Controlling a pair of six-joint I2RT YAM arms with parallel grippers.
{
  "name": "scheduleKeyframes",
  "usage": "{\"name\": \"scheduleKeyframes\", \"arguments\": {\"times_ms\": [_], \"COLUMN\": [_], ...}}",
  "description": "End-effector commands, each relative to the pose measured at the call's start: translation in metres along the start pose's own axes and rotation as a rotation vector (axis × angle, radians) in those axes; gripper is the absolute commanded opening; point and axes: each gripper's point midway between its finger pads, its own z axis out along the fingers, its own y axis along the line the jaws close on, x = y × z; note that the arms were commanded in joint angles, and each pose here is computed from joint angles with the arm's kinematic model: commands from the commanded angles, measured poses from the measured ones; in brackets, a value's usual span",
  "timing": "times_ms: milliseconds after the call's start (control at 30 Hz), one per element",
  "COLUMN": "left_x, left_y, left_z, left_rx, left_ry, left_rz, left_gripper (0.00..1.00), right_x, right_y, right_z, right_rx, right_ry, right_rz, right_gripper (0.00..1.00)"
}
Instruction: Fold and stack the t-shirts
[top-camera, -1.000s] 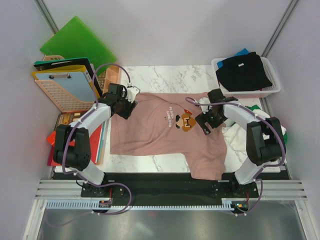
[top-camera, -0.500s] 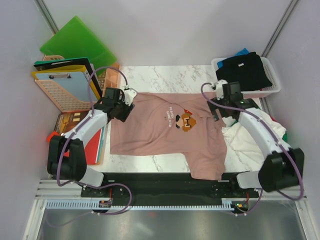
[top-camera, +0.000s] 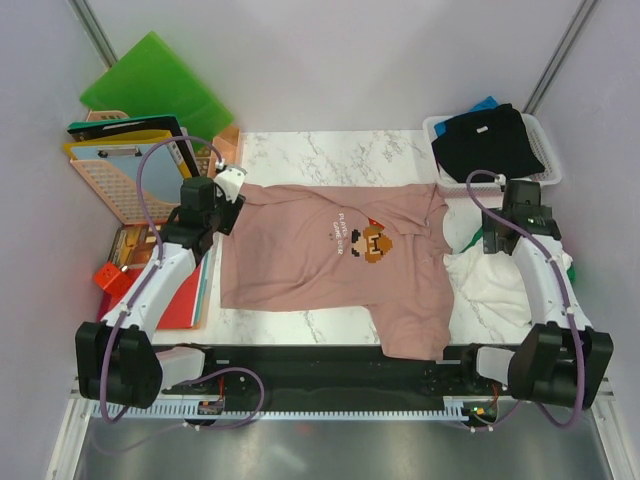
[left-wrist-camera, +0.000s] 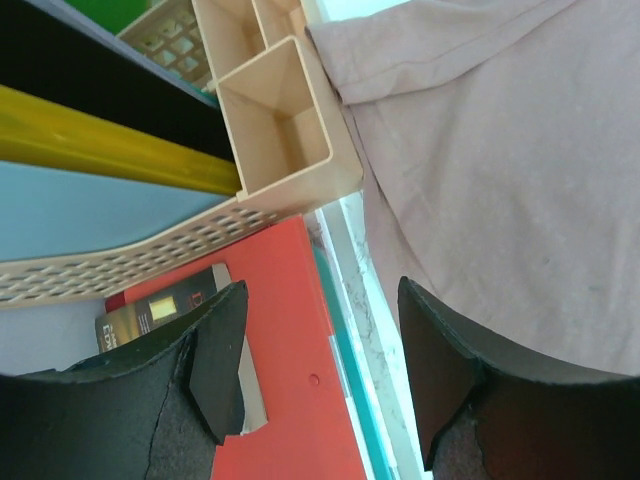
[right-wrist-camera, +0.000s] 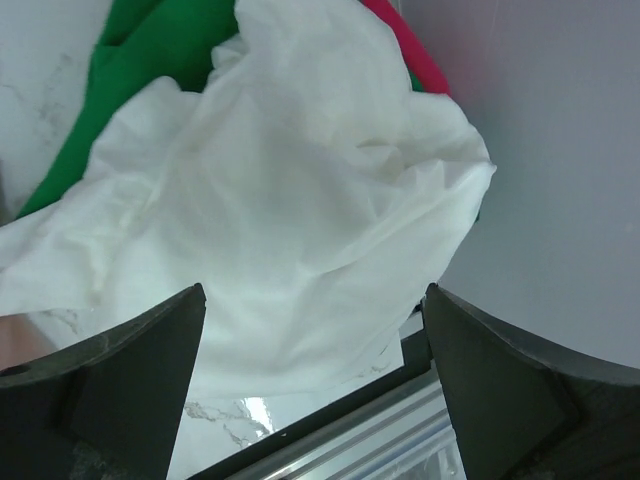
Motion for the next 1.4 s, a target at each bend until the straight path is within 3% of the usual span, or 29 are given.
{"name": "scheduleKeyframes", "arguments": {"times_ms": [0, 133, 333, 733, 967, 1367], "left_x": [0.004, 0.010, 0.005, 0.002, 0.013, 0.013], "left_y": [0.008, 0.008, 0.016, 0.017, 0.019, 0.016], "left_z": [-0.002, -0.005, -0.005, -0.007, -0.011, -0.008], "left_rx": [-0.032, -0.032, -0.045, -0.040, -0.060, -0.038], "left_ry": [-0.009, -0.003, -0.003, 0.013, 0.042, 0.063], "left_rz": [0.024, 0.019, 0.032, 0.018, 0.039, 0.019], "left_gripper": [0.69, 0.70, 0.70, 0.70, 0.70, 0.70], "right_x": [0.006, 0.011, 0.026, 0.033, 0.005, -0.036], "right_y": [0.000, -0.022, -0.019, 0.000, -0.016, -0.042], "right_z": [0.022, 0.046, 0.063, 0.159, 0.207, 0.240], "right_rx": [-0.066, -0.077, -0.126, -0.270, -0.140, 0.034], "right_ry": [0.068, 0.102, 0.142, 0.306, 0.245, 0.122], "right_rz": [0.025, 0.117, 0.097, 0.148, 0.241, 0.453], "right_gripper": [0.98, 0.98, 0.98, 0.98, 0.98, 0.98]}}
